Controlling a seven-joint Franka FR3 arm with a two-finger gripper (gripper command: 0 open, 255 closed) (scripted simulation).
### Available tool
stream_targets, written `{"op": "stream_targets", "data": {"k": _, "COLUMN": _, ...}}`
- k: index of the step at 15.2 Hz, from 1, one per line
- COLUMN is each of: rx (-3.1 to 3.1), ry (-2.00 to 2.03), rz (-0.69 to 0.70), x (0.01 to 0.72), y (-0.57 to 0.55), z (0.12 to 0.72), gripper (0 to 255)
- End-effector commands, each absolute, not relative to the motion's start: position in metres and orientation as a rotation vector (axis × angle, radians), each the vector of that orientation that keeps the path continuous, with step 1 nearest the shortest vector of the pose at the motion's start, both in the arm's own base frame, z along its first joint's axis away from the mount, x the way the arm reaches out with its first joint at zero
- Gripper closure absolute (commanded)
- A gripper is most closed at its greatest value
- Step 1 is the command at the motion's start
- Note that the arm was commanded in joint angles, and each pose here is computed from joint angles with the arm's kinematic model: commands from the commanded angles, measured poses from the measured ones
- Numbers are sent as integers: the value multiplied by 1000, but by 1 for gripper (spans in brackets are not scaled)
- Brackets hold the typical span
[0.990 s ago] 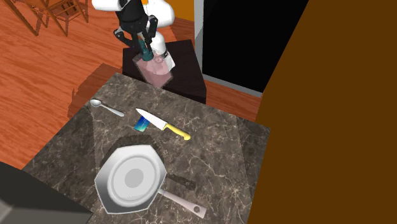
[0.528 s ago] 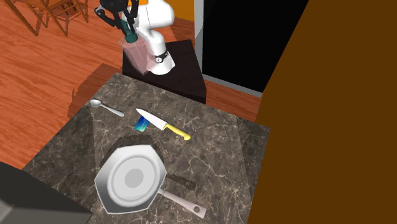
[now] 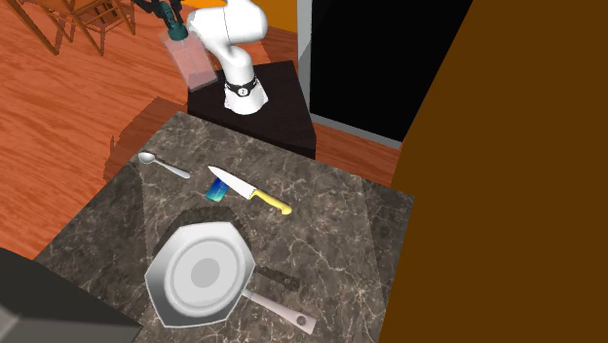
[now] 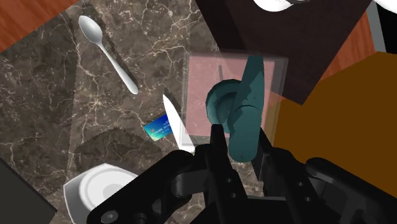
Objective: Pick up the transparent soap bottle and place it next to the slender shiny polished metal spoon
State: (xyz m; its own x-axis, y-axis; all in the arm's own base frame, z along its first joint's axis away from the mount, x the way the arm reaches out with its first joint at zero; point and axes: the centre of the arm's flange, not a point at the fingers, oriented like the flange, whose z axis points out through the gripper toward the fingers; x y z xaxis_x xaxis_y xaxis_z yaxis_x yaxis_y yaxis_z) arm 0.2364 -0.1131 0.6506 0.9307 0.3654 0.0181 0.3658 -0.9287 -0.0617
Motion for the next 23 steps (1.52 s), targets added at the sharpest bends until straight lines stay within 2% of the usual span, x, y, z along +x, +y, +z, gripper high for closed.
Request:
{"op": "stream_targets", "data": {"k": 1, "rx": -3023, "ry": -574, "rz": -9, "x": 233, "y": -115, "z": 643, "gripper": 255}}
{"op": "stream_targets", "data": {"k": 23, "rx": -3023, "ry": -574, "rz": -9, "x": 233, "y": -115, "z": 526, "gripper": 255}}
